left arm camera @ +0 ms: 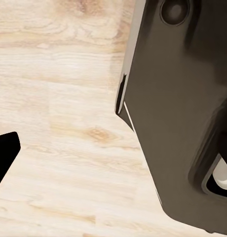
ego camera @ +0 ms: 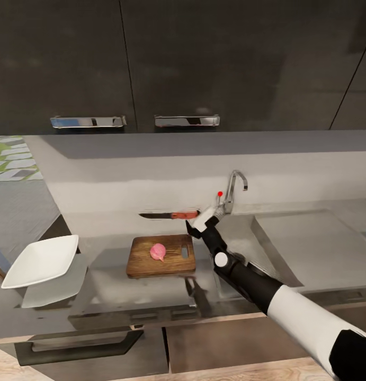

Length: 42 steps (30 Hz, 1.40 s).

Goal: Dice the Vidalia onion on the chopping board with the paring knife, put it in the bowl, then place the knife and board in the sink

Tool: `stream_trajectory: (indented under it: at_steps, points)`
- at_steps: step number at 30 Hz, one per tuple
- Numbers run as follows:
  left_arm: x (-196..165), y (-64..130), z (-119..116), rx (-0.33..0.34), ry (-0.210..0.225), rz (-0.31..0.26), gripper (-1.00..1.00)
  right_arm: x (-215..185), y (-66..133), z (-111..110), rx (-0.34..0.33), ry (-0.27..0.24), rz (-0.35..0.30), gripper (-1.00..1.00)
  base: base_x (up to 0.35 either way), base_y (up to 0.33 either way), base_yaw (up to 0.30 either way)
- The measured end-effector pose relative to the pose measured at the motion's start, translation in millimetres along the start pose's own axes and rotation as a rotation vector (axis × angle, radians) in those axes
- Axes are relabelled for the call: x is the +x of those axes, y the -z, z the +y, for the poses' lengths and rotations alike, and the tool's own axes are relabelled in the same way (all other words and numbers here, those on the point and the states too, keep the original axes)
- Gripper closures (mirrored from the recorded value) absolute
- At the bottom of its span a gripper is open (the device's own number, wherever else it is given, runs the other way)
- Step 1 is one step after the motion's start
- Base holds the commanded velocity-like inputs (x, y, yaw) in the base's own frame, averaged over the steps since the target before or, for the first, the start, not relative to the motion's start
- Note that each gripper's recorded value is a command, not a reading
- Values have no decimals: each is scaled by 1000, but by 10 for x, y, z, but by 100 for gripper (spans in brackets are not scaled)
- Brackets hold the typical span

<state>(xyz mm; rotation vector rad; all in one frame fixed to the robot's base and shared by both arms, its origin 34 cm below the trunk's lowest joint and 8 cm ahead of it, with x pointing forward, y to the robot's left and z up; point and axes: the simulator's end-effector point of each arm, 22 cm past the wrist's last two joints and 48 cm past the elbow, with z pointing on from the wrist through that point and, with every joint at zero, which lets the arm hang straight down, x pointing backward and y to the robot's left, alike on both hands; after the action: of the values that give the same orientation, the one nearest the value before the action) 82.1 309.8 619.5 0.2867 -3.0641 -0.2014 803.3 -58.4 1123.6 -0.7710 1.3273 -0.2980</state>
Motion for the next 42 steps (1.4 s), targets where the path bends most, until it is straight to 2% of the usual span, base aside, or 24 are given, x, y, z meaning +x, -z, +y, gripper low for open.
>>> stream_trajectory:
  at_steps: [6,15,21,28,42]
  points:
    - [-3,0,-5,1,0,-1,-100,-64,89,184,-17,2,-47,100,-47,0,0]
    - [2,1,-28,4,-1,0,-100,-81,151,371,-52,19,-57,100,-258,0,0]
    - [0,1,-18,3,0,-1,-100,-82,157,371,-50,21,-57,100,-66,0,0]
    - [1,1,-17,3,0,0,-100,-79,155,258,1,19,-55,100,-4,-4,0]
    - [4,1,-13,2,0,0,-100,-67,156,251,4,20,-51,100,0,-118,0]
